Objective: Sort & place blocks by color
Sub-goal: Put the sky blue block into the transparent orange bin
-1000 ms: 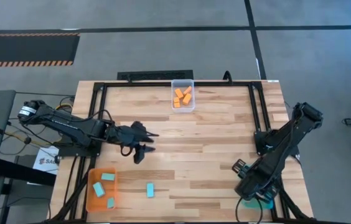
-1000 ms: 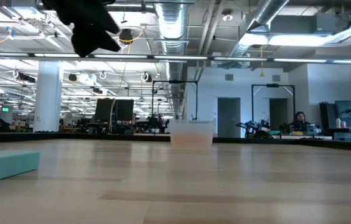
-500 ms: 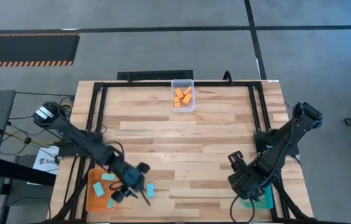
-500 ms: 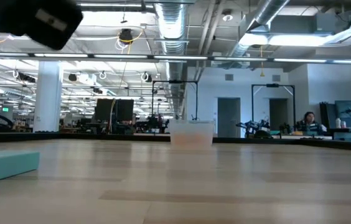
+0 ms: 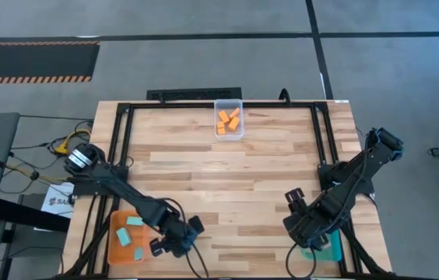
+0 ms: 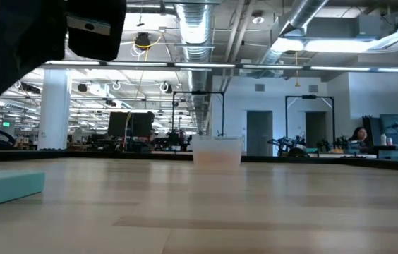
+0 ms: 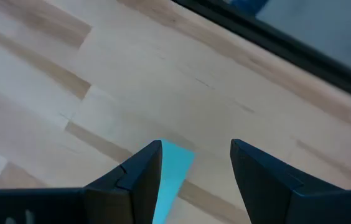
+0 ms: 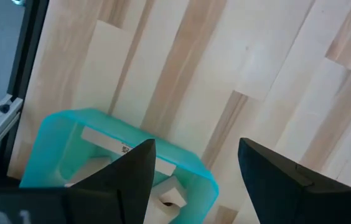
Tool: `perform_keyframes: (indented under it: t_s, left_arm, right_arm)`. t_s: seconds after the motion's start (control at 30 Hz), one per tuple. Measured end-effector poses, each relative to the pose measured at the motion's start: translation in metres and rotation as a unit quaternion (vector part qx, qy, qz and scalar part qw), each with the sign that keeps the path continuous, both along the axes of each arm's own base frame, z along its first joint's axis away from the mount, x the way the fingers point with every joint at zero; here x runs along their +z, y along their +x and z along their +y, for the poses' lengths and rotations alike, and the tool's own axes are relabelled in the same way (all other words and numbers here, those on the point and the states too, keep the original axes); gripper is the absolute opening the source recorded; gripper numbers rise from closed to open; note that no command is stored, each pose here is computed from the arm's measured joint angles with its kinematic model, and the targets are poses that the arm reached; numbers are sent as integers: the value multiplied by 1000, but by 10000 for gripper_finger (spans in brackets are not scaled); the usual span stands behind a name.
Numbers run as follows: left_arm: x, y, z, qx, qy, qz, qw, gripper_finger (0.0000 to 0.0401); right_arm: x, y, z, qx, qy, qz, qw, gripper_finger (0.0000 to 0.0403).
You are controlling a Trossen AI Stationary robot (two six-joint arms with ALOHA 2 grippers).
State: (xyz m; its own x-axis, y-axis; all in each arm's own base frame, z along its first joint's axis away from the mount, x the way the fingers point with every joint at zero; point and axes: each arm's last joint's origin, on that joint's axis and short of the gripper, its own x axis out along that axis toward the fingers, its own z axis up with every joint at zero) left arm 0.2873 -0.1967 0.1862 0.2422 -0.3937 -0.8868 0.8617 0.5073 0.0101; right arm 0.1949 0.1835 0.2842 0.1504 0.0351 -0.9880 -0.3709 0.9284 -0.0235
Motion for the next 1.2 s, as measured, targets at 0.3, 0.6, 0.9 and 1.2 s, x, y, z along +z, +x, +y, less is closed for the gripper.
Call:
perform_keyframes:
  t_s: [0.3, 0.6, 0.9, 1.2]
  left_arm:
    - [-7, 3, 15, -52, 49, -13, 997, 178]
    - [-23, 6, 27, -97, 66, -24, 993, 178]
    - [-33, 11, 28, -134, 67, -31, 988, 178]
    - [-41, 18, 34, -156, 58, -32, 986, 178]
  right_arm:
    - [0, 1, 1, 0, 5, -2, 1000, 249]
    - [0, 4, 0, -15, 12, -8, 1000, 249]
    - [0, 11, -7, -36, 17, -12, 999, 249]
    - [1, 17, -9, -46, 27, -22, 998, 249]
